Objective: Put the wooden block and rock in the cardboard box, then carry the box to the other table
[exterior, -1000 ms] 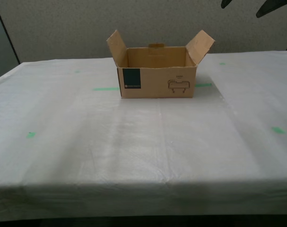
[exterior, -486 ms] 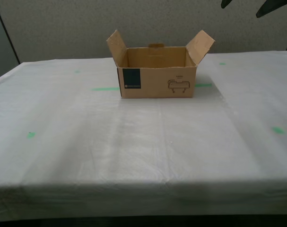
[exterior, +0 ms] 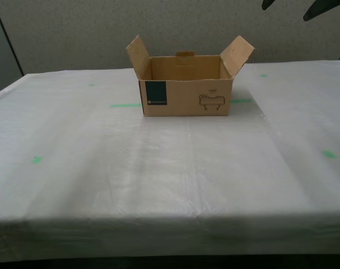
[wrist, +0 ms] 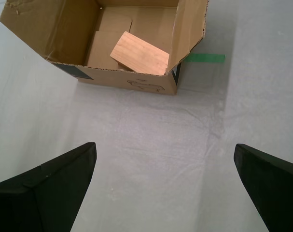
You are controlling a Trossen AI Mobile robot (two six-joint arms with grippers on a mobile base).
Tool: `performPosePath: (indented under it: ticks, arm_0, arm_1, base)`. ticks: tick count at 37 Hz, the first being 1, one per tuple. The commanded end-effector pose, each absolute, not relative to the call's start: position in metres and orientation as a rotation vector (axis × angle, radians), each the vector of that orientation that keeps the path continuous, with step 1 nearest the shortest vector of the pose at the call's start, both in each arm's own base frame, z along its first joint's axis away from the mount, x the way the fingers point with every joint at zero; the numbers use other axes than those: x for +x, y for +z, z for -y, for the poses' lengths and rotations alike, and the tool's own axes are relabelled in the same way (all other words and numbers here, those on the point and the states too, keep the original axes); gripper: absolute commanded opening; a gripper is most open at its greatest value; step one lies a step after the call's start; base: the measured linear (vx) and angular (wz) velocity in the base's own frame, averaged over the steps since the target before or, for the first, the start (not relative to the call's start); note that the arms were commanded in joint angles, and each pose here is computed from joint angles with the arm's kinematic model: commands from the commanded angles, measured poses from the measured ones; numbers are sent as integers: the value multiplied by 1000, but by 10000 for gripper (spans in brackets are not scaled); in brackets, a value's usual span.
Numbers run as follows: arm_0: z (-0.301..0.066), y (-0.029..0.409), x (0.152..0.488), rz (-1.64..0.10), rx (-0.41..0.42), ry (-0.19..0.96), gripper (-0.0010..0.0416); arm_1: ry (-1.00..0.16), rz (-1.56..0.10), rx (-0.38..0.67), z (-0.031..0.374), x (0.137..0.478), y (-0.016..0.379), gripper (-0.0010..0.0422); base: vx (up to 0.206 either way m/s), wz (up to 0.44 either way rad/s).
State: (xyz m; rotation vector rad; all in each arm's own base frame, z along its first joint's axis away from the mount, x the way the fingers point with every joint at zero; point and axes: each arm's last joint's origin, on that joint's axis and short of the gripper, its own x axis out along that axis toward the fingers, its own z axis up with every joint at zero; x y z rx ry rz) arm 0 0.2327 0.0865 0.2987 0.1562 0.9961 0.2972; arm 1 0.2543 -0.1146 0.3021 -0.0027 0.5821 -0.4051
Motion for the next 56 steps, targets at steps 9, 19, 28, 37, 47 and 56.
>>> performPosePath:
  ticks: [9, 19, 28, 37, 47, 56]
  arm_0:
    - [-86, 299, 233, -993, 155, 295, 398]
    - [-86, 299, 233, -993, 155, 295, 399]
    - [-86, 299, 233, -993, 155, 295, 399]
    - [-86, 299, 233, -993, 155, 295, 399]
    - [-86, 299, 233, -994, 155, 294, 399]
    - [-86, 299, 233, -993, 155, 295, 398]
  arm_1:
    - [-404, -579, -1, 115, 254, 303, 378]
    - [-405, -579, -1, 115, 254, 303, 378]
    - [-405, -579, -1, 115, 254, 303, 378]
    - [-404, -579, -1, 115, 254, 303, 378]
    - [-405, -579, -1, 115, 254, 303, 378]
    - [-404, -579, -1, 115, 254, 303, 378]
  base:
    - [0, 0]
    - [0, 0]
    - [0, 0]
    - [0, 0]
    - [0, 0]
    - [0, 0]
